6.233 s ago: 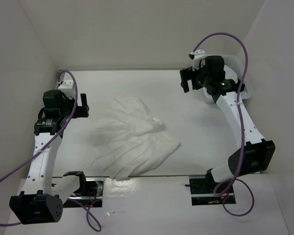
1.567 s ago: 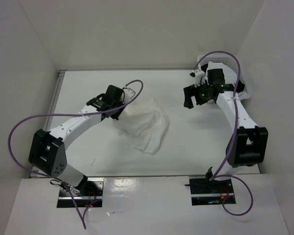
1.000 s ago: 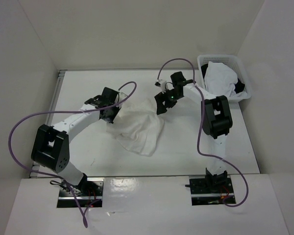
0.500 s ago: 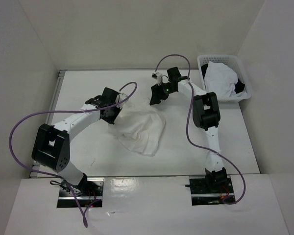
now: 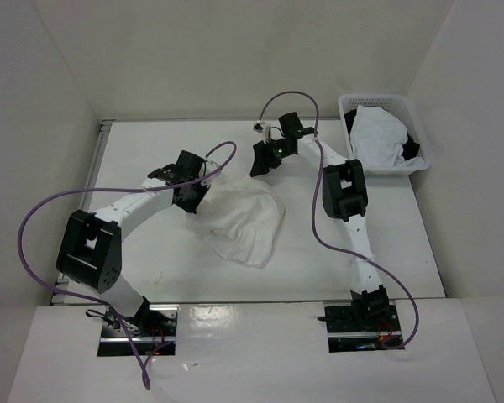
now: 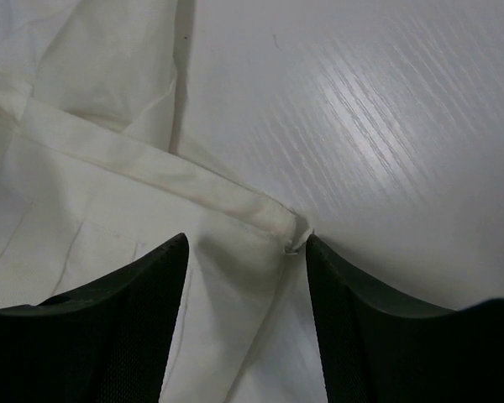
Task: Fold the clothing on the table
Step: Flatten the skirt out
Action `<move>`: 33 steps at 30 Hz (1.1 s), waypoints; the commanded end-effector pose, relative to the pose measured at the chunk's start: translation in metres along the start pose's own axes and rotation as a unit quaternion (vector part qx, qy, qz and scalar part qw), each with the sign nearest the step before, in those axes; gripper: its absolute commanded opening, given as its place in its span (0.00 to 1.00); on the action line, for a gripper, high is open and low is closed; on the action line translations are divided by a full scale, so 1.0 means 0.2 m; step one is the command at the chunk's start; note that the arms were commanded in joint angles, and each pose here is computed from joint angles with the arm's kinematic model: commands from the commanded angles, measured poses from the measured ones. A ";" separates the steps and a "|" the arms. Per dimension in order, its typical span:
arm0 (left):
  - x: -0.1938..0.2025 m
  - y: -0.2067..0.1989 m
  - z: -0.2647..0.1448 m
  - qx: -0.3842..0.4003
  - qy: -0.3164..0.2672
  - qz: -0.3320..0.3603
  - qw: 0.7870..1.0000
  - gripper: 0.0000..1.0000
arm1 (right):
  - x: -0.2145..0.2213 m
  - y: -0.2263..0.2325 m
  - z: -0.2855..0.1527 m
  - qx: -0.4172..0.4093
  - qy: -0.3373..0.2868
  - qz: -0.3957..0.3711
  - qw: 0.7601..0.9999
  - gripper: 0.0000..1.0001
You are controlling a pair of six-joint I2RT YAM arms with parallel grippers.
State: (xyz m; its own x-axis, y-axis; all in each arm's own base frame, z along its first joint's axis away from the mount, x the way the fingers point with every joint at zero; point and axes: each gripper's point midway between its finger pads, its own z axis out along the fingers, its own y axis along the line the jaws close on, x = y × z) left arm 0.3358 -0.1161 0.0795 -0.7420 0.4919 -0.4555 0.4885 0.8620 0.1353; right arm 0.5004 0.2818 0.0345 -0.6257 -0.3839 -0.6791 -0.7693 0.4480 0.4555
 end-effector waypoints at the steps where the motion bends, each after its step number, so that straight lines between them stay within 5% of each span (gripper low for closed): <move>1: -0.02 -0.02 0.01 0.007 -0.008 0.008 1.000 0.11 | 0.15 0.02 0.10 0.008 0.052 0.032 0.998 0.63; 6: -0.02 -0.02 0.01 0.007 -0.008 0.008 1.000 0.11 | 0.20 0.04 0.18 0.022 0.082 0.032 0.996 0.45; 13: -0.03 -0.01 -0.01 0.006 -0.013 0.007 1.000 0.11 | 0.17 0.02 0.16 0.049 0.092 0.030 0.994 0.00; 21: -0.32 0.05 -0.35 -0.063 -0.142 0.020 0.988 0.11 | -0.34 0.30 -0.33 0.134 -0.001 -0.040 0.990 0.00; 23: -0.37 0.05 -0.47 -0.063 -0.164 0.021 0.984 0.11 | -0.56 0.48 -0.59 0.163 -0.071 -0.073 0.981 0.00; 28: -0.51 0.10 -0.81 -0.086 -0.250 0.020 0.964 0.11 | -0.73 0.82 -1.12 0.244 -0.169 -0.120 0.947 0.00; 33: -0.56 0.16 -1.33 -0.115 -0.376 0.024 0.919 0.13 | -0.69 1.05 -1.46 0.295 -0.221 -0.151 0.917 0.00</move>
State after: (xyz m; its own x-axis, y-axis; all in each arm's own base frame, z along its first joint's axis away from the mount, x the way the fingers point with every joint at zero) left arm 0.3324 -0.1270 0.3008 -0.3169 0.4128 -0.8539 0.3962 0.8756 0.2762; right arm 0.3955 0.2122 0.3877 -0.1942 -0.2510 -0.9483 -0.6846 0.7270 -0.0523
